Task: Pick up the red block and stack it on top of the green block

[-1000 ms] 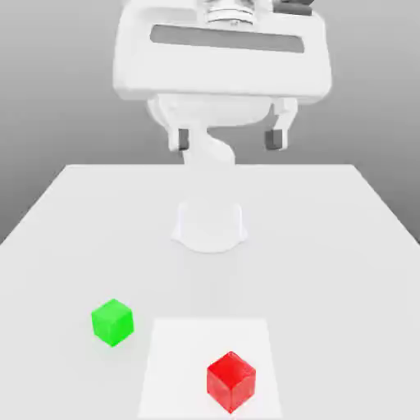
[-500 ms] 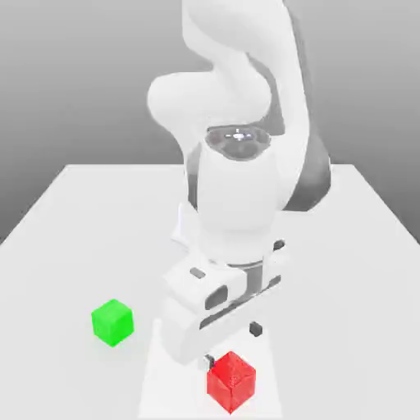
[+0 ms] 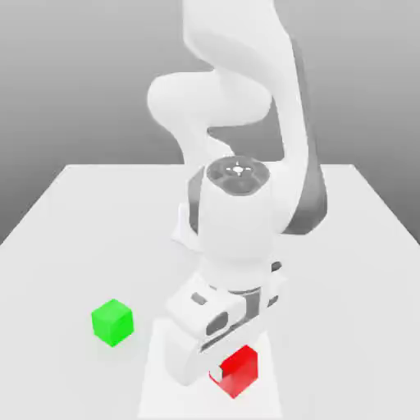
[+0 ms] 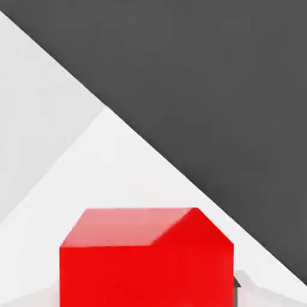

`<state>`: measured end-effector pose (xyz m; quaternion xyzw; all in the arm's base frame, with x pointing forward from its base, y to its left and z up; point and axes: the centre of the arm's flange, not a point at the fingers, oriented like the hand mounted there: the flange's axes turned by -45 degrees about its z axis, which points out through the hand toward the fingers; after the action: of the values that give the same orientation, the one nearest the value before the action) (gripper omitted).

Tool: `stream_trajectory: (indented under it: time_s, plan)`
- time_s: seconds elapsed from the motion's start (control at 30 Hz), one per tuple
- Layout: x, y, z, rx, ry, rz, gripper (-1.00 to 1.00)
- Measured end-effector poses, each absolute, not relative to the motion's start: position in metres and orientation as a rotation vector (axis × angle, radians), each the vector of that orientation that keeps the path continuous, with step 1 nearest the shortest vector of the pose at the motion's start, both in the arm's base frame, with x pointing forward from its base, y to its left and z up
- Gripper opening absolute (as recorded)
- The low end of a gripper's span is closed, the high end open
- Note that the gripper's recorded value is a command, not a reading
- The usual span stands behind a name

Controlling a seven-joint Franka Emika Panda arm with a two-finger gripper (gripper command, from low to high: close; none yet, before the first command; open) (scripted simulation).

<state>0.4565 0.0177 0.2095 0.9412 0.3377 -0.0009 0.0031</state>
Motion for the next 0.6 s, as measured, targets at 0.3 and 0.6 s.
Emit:
stream_trajectory:
  time_s: [0.3,0.6]
  plan:
    - [0.381,-0.128,0.243,3.102,0.124,-0.004,-1.00]
    - [0.326,-0.169,0.222,3.124,-0.383,0.005,-1.00]
